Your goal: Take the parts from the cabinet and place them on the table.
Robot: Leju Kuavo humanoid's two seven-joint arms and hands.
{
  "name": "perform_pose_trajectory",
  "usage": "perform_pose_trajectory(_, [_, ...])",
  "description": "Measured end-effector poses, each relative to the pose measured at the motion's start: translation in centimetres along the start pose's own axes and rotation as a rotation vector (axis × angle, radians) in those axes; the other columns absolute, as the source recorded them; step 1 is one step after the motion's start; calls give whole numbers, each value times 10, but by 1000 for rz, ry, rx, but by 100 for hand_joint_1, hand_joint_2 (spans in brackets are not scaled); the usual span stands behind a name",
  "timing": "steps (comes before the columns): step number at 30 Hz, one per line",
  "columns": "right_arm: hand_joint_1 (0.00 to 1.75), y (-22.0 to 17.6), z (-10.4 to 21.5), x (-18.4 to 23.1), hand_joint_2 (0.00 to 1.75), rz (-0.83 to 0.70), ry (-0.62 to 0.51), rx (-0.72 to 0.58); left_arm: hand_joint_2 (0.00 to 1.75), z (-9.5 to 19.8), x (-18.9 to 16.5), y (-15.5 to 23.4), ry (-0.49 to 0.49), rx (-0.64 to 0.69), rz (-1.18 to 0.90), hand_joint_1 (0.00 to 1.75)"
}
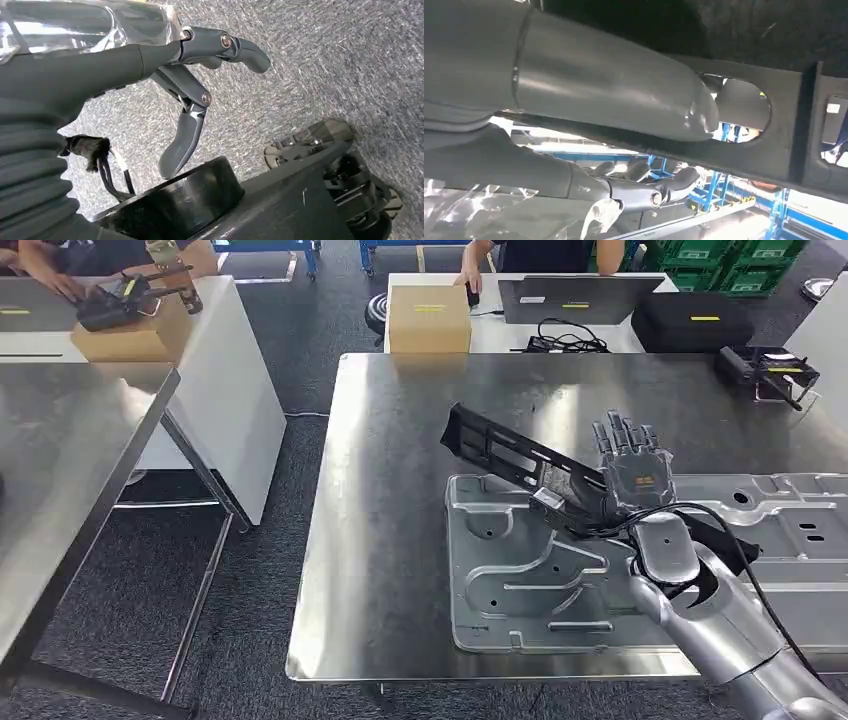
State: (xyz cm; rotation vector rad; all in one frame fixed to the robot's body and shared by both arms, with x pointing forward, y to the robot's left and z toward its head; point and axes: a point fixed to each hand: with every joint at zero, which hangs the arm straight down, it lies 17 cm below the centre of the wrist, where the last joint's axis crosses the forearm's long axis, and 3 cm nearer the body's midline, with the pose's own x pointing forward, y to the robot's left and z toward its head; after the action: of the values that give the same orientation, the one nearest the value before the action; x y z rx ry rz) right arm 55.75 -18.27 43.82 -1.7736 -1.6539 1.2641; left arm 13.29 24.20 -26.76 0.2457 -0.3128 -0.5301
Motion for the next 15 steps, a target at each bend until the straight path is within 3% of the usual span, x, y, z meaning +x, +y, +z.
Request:
perform_pose_trajectory(10, [0,-9,-8,-27,0,19,48,8,175,1,1,-5,0,-6,-2,0])
perform_pose_trajectory(15, [0,-42,-23,-45,0,26,78,-33,175,2,-2,-9,6,-13,6,0])
